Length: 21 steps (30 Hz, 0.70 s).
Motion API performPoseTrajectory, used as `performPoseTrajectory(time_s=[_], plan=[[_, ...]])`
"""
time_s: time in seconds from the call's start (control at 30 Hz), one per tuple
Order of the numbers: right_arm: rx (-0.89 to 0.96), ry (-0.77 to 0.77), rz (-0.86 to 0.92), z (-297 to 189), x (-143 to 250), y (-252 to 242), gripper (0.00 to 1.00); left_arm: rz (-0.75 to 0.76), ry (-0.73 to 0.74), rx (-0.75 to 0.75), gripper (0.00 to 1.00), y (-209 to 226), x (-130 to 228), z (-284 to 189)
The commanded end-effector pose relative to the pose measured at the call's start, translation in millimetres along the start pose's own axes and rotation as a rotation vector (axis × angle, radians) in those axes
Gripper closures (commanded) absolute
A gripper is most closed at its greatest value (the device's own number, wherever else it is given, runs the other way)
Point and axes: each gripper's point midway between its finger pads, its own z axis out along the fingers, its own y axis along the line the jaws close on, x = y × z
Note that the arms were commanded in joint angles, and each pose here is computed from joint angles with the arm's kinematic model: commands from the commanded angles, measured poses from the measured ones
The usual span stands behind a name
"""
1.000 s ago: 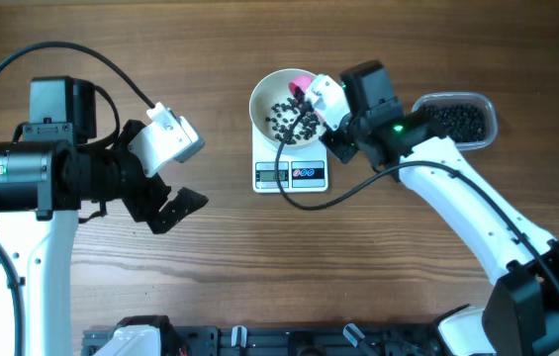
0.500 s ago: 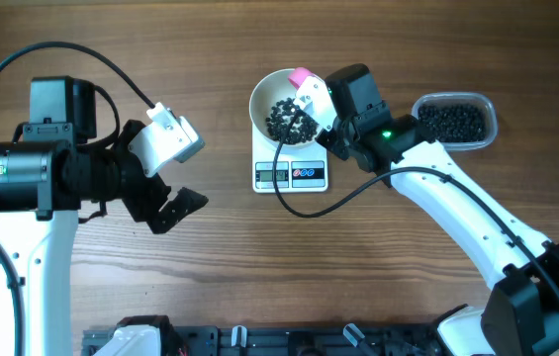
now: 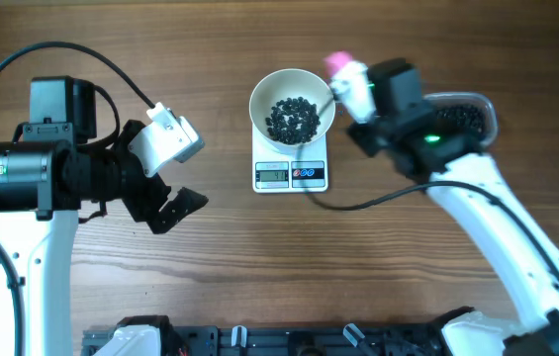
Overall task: Scoop item into bowl and weigh 150g on scale
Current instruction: 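Carry the empty scoop right back to the bean tub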
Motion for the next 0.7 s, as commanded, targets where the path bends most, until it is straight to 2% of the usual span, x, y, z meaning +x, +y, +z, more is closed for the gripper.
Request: performPoseTrajectory(time_s=[0.0, 0.17, 0.33, 0.67], plan=[[0.105, 0.087, 0.187, -17.6, 36.2, -50.2, 0.95, 0.018, -0.019, -0.015, 0.0, -1.1, -3.5, -6.1], [0.199, 0.245, 0.222, -22.5, 88.6, -91.6, 0.96, 0.018, -0.019, -0.015, 0.0, -1.1, -3.5, -6.1], [0.328, 0.387, 0.163, -32.9, 123.5, -125.0, 0.96, 0.018, -0.019, -0.015, 0.0, -1.1, -3.5, -6.1], [0.341, 0.594, 0.085, -10.8, 156.5, -126.8, 0.96, 0.018, -0.019, -0.015, 0.0, -1.1, -3.5, -6.1]])
